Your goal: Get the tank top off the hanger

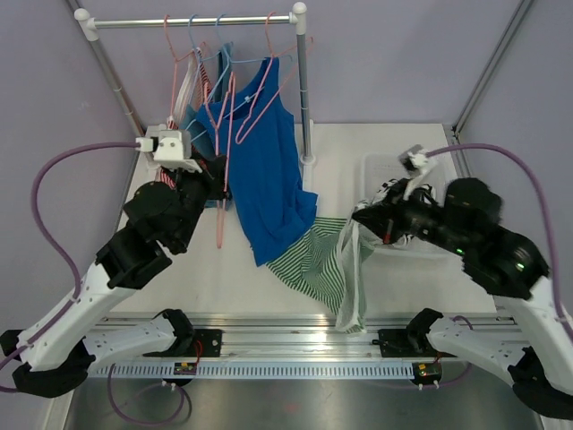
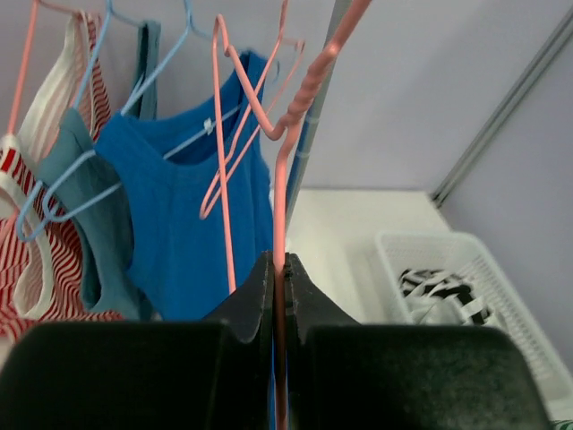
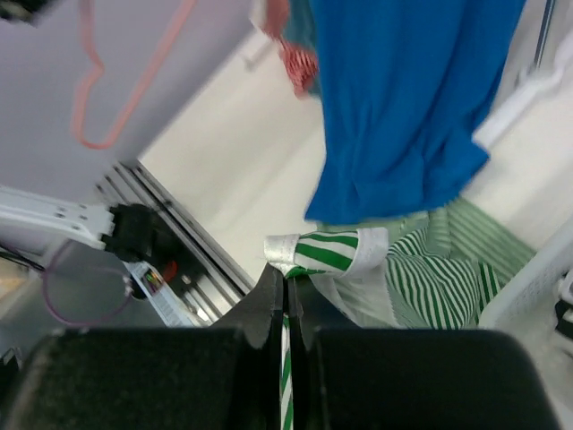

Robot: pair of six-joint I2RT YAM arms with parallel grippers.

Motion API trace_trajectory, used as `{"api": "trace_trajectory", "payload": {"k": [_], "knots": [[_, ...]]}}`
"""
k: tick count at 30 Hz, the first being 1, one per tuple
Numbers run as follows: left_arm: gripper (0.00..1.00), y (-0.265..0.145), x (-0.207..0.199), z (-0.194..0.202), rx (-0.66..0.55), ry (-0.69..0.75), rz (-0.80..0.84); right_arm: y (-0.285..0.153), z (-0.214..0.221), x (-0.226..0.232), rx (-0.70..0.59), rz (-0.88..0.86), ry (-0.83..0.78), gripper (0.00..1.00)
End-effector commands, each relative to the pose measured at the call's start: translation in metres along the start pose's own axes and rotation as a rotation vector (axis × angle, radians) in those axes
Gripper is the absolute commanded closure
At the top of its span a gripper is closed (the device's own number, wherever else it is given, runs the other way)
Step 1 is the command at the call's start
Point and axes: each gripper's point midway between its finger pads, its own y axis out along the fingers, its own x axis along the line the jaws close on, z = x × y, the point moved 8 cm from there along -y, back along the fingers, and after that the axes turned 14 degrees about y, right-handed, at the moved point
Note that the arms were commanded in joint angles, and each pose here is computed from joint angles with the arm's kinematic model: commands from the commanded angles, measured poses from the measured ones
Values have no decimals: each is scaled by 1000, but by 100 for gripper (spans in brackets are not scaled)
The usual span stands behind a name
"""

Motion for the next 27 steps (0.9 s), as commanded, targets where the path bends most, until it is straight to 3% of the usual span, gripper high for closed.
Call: {"api": "trace_trajectory", "payload": {"k": [1, 6, 7, 8, 10, 11, 16, 27], "knots": [[100, 4, 5, 4, 69, -10, -42, 75, 43, -46, 181, 165, 86, 100], [100, 16, 9, 8, 135, -3, -27, 140, 112, -105, 346, 320, 166, 96], [100, 17, 10, 7, 141, -10, -19, 151, 125, -117, 382, 372, 177, 82], [100, 18, 7, 3, 139, -19, 30, 153, 134, -128, 389, 428, 177, 49], [100, 25, 9, 4, 158, -16, 70, 157, 139, -135, 379, 461, 181, 7], [100, 27, 8, -1, 156, -17, 91, 156, 142, -137, 378, 463, 184, 1], [100, 49, 4, 0, 234, -34, 208, 142, 126, -131, 297, 475, 157, 0], [100, 114, 15, -14, 287, -10, 173, 127, 124, -123, 287, 431, 157, 0]]}}
